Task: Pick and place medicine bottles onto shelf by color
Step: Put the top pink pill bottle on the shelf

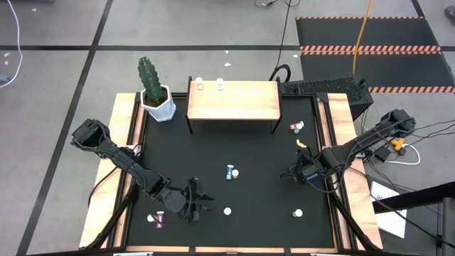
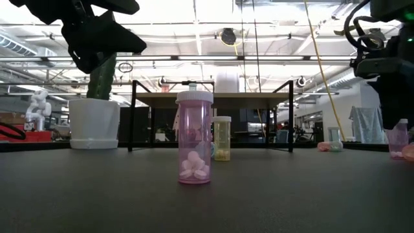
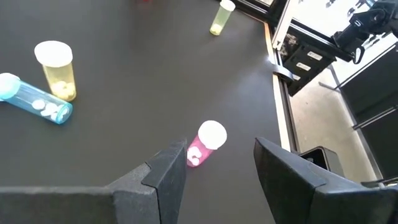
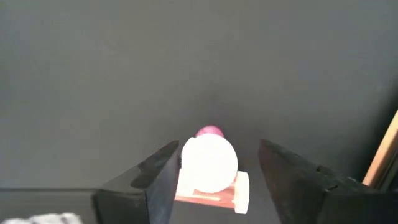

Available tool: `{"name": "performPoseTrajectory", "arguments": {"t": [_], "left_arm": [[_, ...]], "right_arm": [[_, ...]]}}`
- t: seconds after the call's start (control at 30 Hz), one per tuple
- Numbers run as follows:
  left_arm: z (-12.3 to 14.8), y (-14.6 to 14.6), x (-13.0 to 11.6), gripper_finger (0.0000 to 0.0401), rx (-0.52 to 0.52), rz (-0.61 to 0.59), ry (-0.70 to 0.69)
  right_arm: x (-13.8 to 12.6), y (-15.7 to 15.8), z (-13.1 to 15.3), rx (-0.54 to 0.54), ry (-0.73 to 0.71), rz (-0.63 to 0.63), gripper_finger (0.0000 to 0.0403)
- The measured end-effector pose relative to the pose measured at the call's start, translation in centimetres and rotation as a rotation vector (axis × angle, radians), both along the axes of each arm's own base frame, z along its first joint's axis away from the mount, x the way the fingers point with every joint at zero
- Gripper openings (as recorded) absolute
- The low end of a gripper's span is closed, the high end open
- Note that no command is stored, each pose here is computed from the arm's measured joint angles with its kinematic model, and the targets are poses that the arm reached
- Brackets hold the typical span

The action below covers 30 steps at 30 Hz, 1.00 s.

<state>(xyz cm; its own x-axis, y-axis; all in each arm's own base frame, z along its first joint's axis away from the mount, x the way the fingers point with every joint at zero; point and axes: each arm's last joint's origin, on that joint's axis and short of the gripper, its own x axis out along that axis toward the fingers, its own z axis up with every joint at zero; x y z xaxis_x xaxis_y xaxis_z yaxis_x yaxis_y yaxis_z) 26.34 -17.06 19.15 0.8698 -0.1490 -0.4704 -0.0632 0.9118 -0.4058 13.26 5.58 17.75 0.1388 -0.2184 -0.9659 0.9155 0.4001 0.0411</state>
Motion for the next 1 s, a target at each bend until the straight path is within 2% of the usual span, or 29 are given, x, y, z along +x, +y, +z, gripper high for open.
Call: {"name": "performPoseTrajectory", "arguments": {"t": [0.2,0.3,0.47,0.53,0.63,0.73,0.83,1.0], "left_arm": [[0.0,0.3,0.2,0.0186,-0.016,0.03,0.002],[0.0,0.6,0.3,0.0186,-0.019,0.041,0.0],[1.0,0.9,0.1,0.0186,-0.026,0.039,-0.028],[1.7,1.1,0.0,0.0187,-0.006,0.026,-0.055],[2.7,2.1,0.1,0.0195,-0.03,0.065,-0.083],[2.8,3.6,1.0,0.0219,-0.061,0.115,-0.088],[3.2,5.0,2.0,0.0253,-0.088,0.093,-0.123],[5.0,6.8,3.5,0.0301,-0.084,0.035,-0.27]], "right_arm": [[0.0,0.0,0.0,0.001,0.001,0.014,0.0128],[0.3,0.2,0.0,0.02,-0.02,0.027,0.0104],[1.5,0.9,0.8,0.12,-0.13,0.071,0.011],[2.3,1.3,1.9,0.148,-0.195,0.095,0.0116],[3.5,1.8,4.0,0.153,-0.303,0.144,0.0115],[5.1,2.3,6.4,0.138,-0.453,0.203,0.0108],[7.0,2.7,8.4,0.121,-0.597,0.272,0.0106],[10.4,3.3,10.7,0.069,-0.657,0.376,0.0108]]}}
